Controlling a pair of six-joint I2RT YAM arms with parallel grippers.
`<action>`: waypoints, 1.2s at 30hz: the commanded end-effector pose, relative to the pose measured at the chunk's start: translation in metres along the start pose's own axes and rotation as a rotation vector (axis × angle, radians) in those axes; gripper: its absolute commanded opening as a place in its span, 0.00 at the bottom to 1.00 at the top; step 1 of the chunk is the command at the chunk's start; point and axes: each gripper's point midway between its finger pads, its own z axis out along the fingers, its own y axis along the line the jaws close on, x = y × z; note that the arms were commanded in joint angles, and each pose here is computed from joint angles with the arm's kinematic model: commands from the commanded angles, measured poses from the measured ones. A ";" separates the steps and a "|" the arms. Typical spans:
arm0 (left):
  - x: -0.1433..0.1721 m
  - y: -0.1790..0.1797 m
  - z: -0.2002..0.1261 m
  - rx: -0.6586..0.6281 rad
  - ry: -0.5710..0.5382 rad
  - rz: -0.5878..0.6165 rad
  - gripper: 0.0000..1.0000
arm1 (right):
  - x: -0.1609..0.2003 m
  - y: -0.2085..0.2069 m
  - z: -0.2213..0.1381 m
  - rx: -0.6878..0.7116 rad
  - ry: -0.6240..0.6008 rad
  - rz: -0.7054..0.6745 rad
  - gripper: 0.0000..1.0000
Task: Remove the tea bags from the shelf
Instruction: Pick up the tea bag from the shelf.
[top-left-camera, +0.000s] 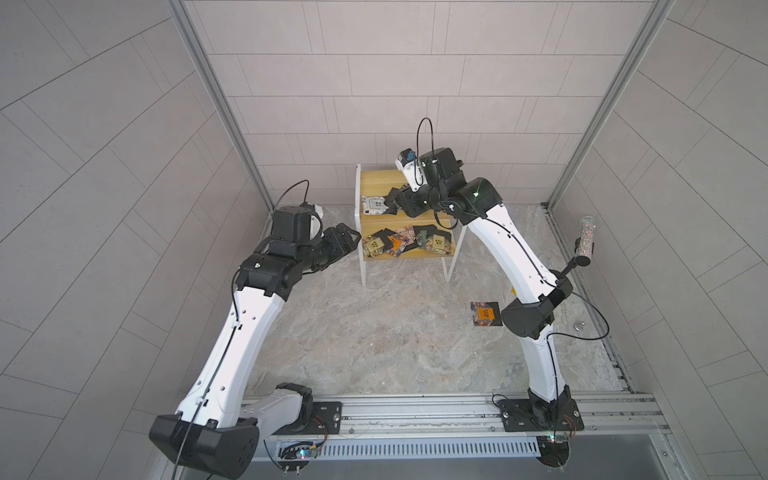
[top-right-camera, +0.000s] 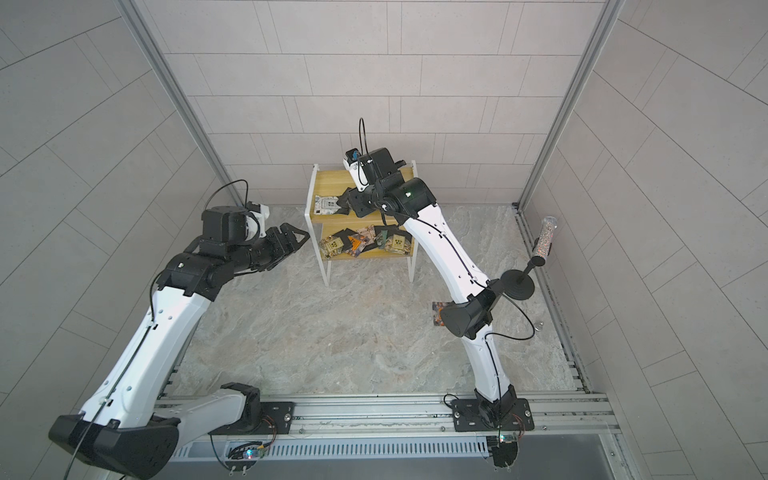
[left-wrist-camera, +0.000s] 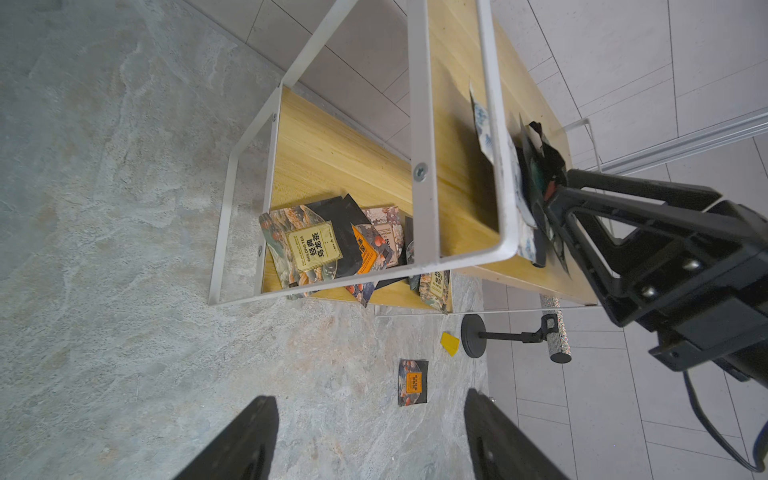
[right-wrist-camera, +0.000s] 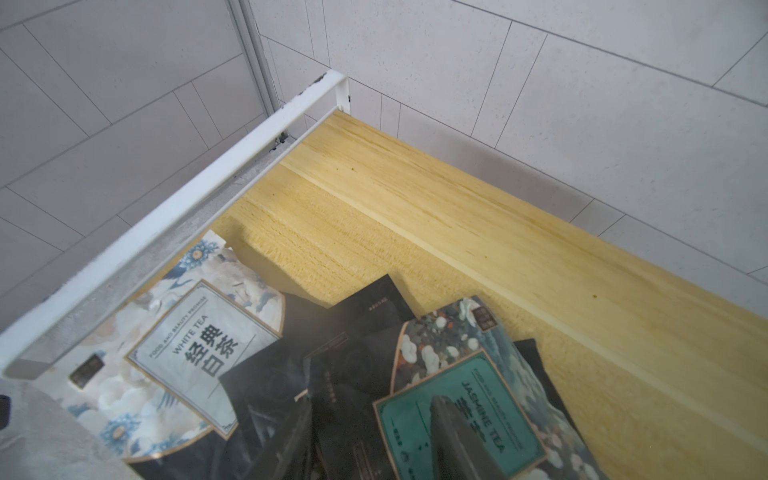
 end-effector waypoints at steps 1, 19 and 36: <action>0.001 0.002 -0.004 0.000 -0.010 0.011 0.78 | 0.001 -0.001 -0.001 -0.009 0.004 0.017 0.42; 0.002 0.004 -0.006 -0.004 -0.018 0.002 0.78 | -0.020 0.007 -0.021 -0.069 -0.073 0.031 0.05; 0.000 0.002 -0.009 0.001 -0.032 0.003 0.78 | -0.044 -0.002 -0.061 -0.009 -0.167 -0.017 0.00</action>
